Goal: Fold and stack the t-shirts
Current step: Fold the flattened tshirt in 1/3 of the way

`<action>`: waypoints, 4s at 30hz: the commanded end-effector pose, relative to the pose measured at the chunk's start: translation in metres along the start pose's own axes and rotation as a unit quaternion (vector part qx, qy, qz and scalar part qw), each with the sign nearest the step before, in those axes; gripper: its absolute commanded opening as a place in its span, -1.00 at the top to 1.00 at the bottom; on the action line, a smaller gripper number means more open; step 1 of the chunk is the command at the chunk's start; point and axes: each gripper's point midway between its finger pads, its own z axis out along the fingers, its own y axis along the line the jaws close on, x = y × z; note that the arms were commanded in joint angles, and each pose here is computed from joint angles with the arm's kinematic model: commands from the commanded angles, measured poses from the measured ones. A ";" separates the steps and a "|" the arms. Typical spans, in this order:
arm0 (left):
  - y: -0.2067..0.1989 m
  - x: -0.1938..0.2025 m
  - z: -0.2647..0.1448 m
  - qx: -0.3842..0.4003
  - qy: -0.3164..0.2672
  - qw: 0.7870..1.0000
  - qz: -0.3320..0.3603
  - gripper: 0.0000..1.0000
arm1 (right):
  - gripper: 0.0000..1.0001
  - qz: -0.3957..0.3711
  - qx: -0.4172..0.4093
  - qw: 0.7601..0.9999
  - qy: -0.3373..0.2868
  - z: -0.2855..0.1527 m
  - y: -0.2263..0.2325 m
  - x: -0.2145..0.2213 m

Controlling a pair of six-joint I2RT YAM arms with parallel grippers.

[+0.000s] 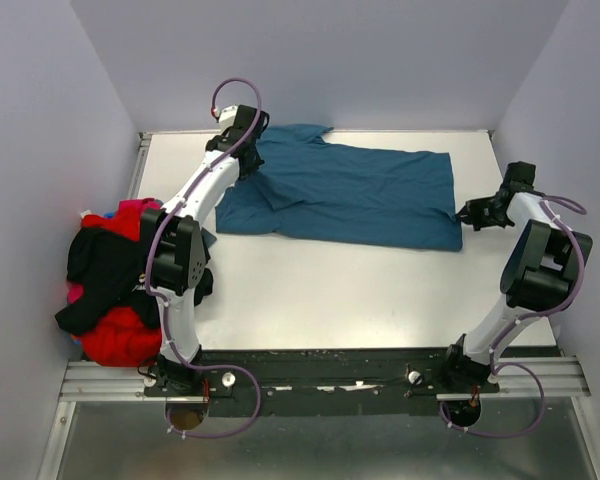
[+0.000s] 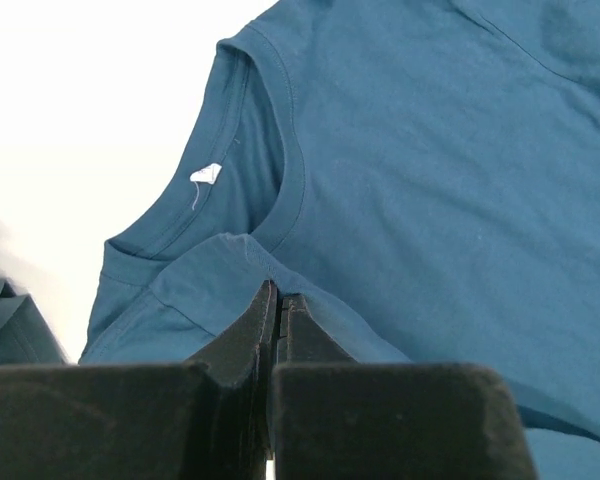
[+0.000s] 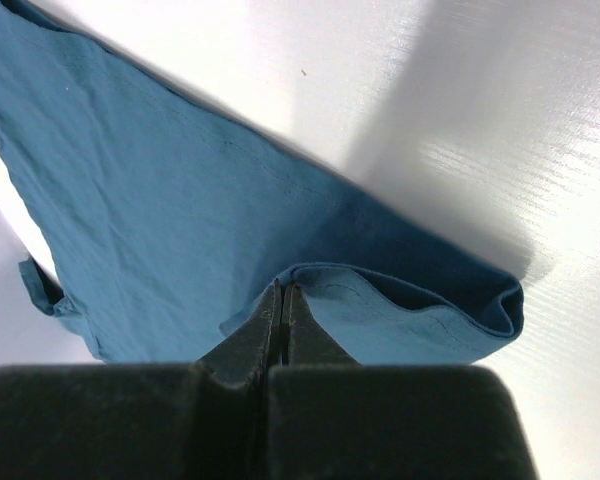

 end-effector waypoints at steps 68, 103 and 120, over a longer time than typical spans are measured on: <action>0.101 0.126 -0.002 -0.043 0.059 0.985 -0.154 -0.41 | 0.99 -0.038 0.071 0.993 -0.085 -0.008 -0.085 0.007; 0.129 0.121 0.027 -0.059 -0.016 0.976 -0.208 1.00 | 0.99 -0.044 0.064 0.994 -0.075 -0.013 -0.079 0.009; 0.105 -0.007 -0.058 -0.041 -0.102 0.974 -0.197 1.00 | 0.99 -0.043 -0.001 0.990 -0.134 -0.105 -0.013 -0.012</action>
